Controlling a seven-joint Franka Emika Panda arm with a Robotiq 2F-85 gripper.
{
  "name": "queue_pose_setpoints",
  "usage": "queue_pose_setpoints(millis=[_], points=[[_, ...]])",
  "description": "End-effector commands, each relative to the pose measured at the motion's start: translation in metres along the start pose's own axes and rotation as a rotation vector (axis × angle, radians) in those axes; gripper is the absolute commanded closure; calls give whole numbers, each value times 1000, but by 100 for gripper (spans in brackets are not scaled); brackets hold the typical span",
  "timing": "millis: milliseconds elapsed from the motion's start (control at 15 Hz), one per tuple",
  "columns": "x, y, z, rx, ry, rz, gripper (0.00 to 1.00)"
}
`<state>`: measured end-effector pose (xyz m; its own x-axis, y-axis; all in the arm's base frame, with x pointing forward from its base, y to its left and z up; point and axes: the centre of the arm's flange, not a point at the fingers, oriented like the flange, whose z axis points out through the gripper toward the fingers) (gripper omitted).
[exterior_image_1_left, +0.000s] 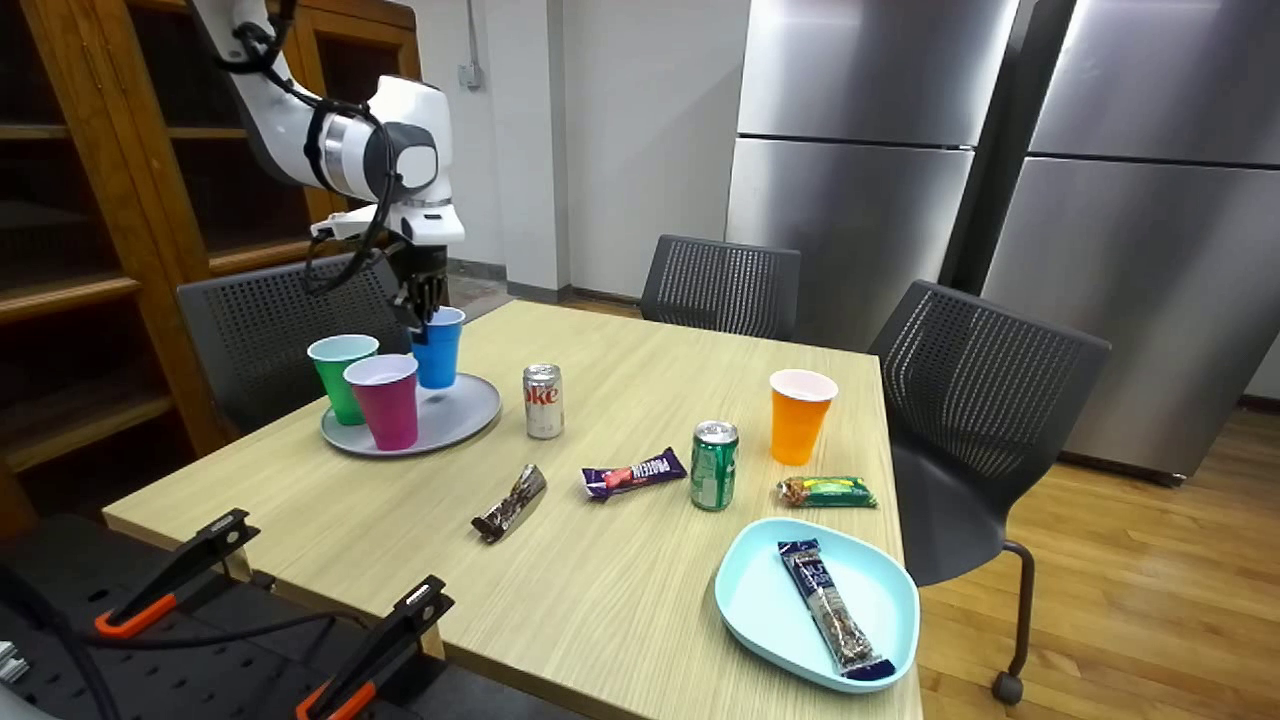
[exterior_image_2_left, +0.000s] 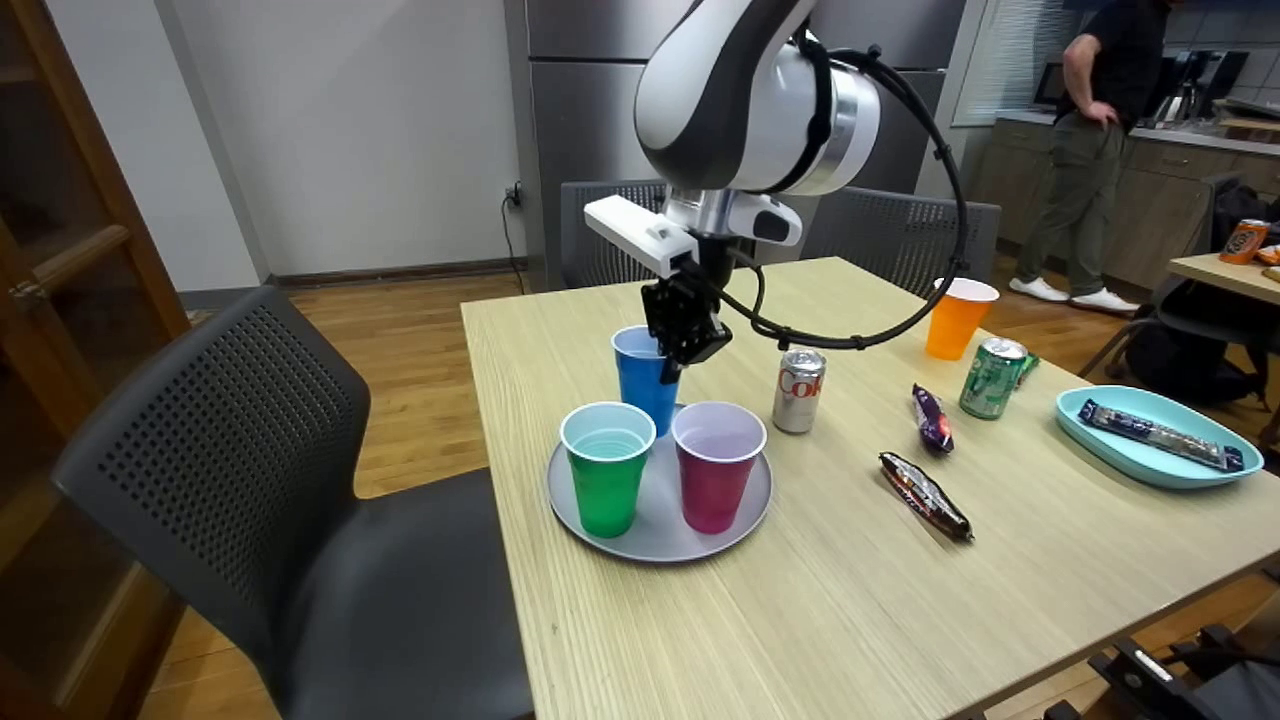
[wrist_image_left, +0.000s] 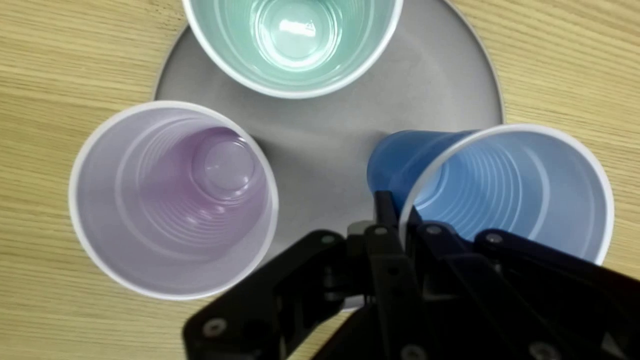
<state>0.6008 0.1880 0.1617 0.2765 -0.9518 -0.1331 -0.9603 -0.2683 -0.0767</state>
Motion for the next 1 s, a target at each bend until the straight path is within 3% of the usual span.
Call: queue_pose_setpoints(millis=[0,733,800,933], points=[[-5,-10,6,23,-12,23,99],[-6,-6,18,19,-4,21,99],[-6,-6,18,20,-2,26,71],[-6,-6,17,29,1,27,64]])
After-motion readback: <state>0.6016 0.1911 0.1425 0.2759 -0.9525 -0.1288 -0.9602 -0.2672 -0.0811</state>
